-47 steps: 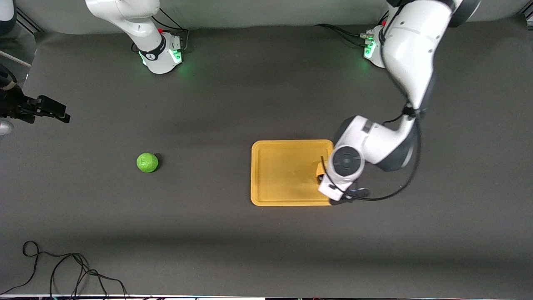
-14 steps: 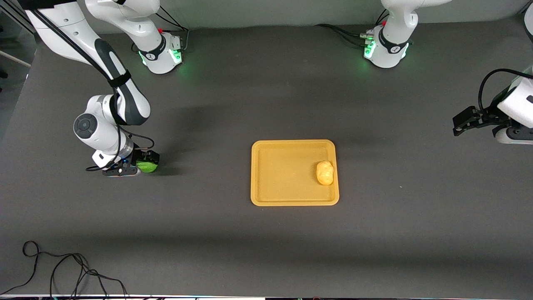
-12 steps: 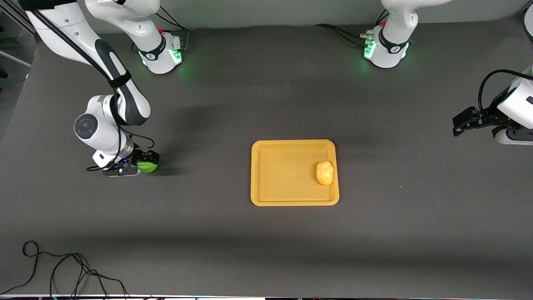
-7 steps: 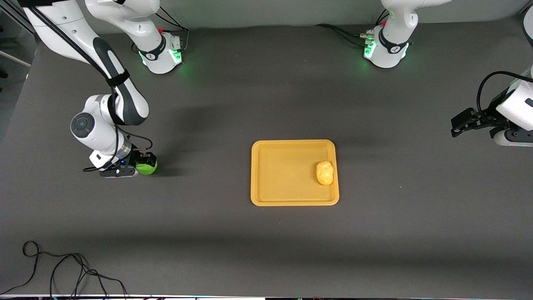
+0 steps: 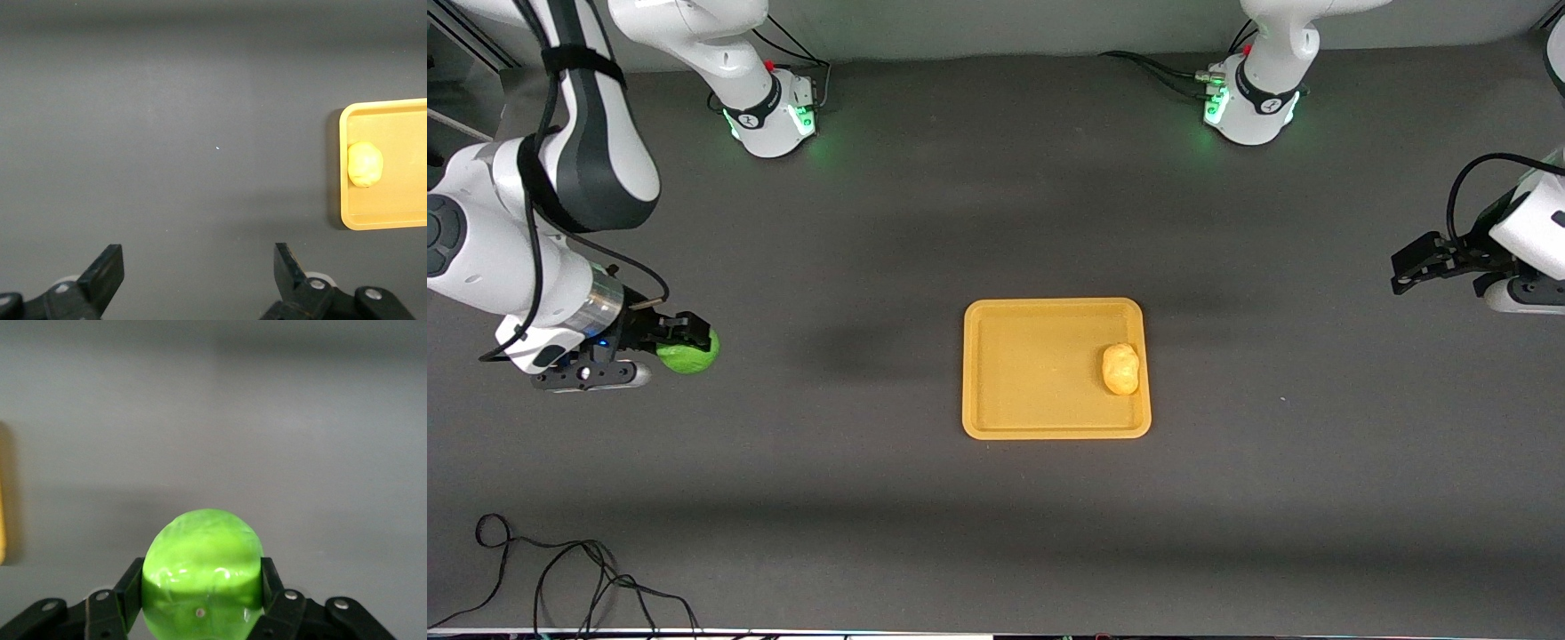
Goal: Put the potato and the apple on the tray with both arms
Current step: 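Lift the apple with the right gripper and carry it over the tray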
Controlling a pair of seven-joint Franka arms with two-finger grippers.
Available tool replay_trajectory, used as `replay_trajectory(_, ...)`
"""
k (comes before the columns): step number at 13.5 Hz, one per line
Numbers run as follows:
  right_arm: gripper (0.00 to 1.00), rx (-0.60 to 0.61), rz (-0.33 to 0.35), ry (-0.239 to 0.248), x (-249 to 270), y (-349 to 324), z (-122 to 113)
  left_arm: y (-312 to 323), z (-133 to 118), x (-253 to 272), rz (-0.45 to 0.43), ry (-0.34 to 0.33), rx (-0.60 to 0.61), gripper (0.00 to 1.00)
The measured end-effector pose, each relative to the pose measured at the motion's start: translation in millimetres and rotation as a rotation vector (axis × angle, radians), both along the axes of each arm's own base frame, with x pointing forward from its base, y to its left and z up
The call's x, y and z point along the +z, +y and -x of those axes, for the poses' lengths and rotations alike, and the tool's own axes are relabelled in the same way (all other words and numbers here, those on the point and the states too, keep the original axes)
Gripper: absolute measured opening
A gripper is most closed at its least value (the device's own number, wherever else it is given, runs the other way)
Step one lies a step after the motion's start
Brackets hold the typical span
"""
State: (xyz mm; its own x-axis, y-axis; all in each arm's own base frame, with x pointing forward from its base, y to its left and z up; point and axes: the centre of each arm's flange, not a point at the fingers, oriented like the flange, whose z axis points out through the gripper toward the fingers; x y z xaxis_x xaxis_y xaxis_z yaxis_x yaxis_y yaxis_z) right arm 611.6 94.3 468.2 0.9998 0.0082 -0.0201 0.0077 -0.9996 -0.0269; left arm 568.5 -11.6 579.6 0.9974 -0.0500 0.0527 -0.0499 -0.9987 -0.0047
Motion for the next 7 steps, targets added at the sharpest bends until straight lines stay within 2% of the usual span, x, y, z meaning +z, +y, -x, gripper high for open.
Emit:
replay_trajectory(3, 0.72, -0.069, 0.002, -0.01, 1, 150, -12, 6, -4, -5, 0.002, 0.002, 0.01, 1.0)
replay_trajectory(7, 0.72, -0.184, 0.011, -0.008, -58, 322, 7, 13, -8, -14, 0.005, 0.014, 0.023, 1.0)
